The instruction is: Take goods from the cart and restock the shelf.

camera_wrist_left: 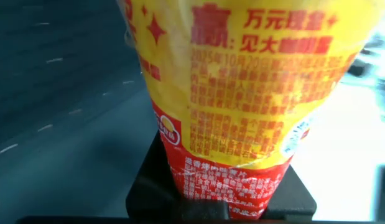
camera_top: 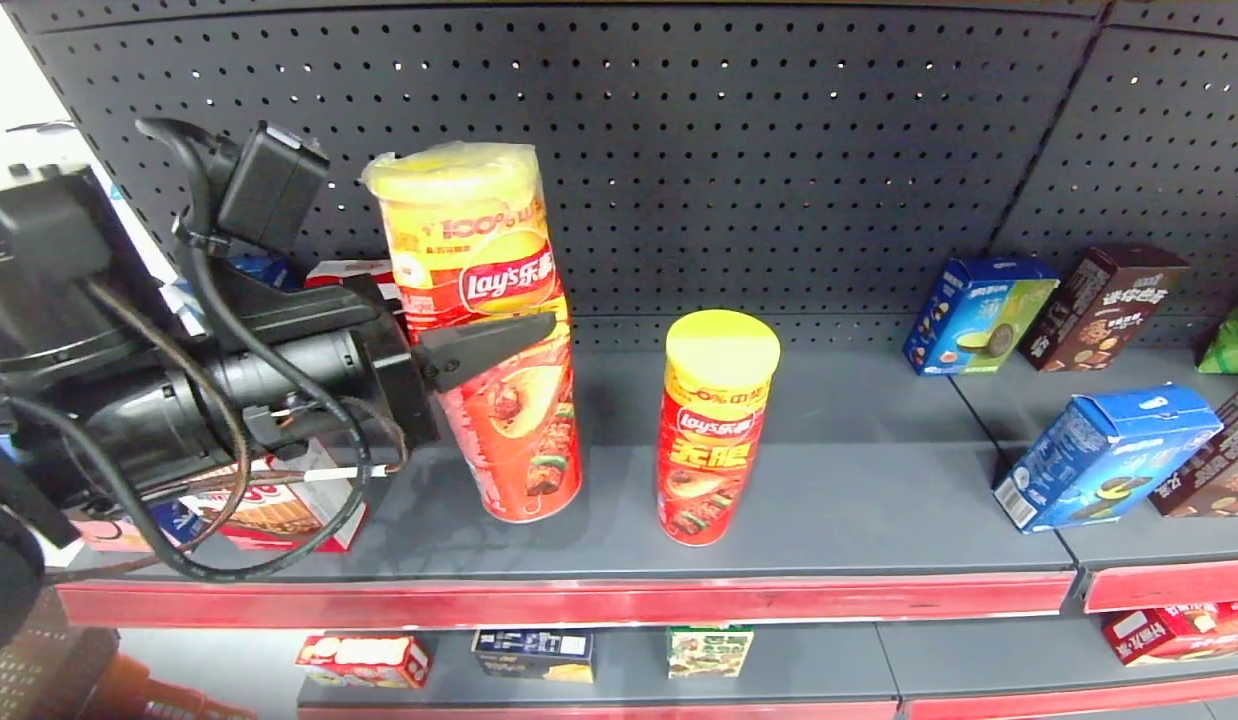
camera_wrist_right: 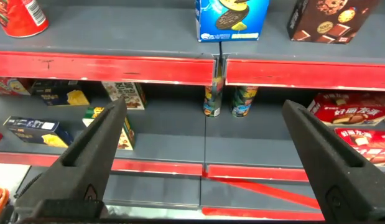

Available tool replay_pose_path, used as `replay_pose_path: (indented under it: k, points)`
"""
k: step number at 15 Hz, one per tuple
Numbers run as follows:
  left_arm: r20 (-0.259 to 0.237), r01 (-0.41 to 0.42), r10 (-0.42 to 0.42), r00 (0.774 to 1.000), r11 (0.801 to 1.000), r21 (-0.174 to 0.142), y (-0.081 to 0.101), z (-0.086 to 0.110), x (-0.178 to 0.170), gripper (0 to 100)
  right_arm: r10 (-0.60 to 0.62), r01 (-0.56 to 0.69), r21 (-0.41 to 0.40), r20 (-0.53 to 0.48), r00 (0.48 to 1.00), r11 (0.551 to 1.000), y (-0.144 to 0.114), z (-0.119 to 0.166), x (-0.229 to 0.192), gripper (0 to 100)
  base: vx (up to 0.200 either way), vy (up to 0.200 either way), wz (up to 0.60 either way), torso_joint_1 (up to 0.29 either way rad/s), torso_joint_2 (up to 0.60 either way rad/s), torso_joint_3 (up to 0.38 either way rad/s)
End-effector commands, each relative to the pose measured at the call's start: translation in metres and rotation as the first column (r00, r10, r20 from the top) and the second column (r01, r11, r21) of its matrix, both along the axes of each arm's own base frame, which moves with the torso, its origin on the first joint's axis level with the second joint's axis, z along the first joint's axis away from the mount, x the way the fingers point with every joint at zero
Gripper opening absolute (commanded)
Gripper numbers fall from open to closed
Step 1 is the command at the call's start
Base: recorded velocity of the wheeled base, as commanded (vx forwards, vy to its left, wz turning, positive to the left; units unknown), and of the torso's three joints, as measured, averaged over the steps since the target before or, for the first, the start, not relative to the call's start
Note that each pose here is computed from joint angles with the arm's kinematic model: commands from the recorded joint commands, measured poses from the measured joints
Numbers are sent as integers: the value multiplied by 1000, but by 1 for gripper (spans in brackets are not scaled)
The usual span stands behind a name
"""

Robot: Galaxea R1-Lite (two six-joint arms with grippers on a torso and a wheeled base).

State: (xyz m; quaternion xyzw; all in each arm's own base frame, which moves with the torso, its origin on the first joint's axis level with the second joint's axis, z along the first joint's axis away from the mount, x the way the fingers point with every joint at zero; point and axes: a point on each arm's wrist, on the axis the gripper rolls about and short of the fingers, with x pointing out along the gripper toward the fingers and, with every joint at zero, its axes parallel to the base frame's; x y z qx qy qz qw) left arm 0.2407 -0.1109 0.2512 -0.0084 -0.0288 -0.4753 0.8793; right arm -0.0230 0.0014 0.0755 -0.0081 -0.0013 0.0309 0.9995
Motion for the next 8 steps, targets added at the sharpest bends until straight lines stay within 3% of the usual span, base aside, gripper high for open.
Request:
replay_pose_path:
  k: [1, 3, 5, 8]
  points:
    - [-32, 31, -31, 999, 999, 23, -12, -13, 36, 0, 1, -1, -1, -1, 1000, 1000, 0, 0, 0, 100, 0, 0, 0, 0, 0, 0]
    - [-14, 36, -36, 999, 998, 43, -17, -18, 63, 0, 1, -1, -1, -2, 1000, 1000, 0, 0, 0, 100, 0, 0, 0, 0, 0, 0]
    - [19, 95, -96, 995, 994, 55, -26, -20, 85, 0, 1, -1, -1, -1, 1000, 1000, 0, 0, 0, 100, 0, 0, 0, 0, 0, 0]
    - [61, 96, -101, 993, 992, 78, -35, -27, 110, 0, -1, 1, -1, -2, 1000, 1000, 0, 0, 0, 100, 0, 0, 0, 0, 0, 0]
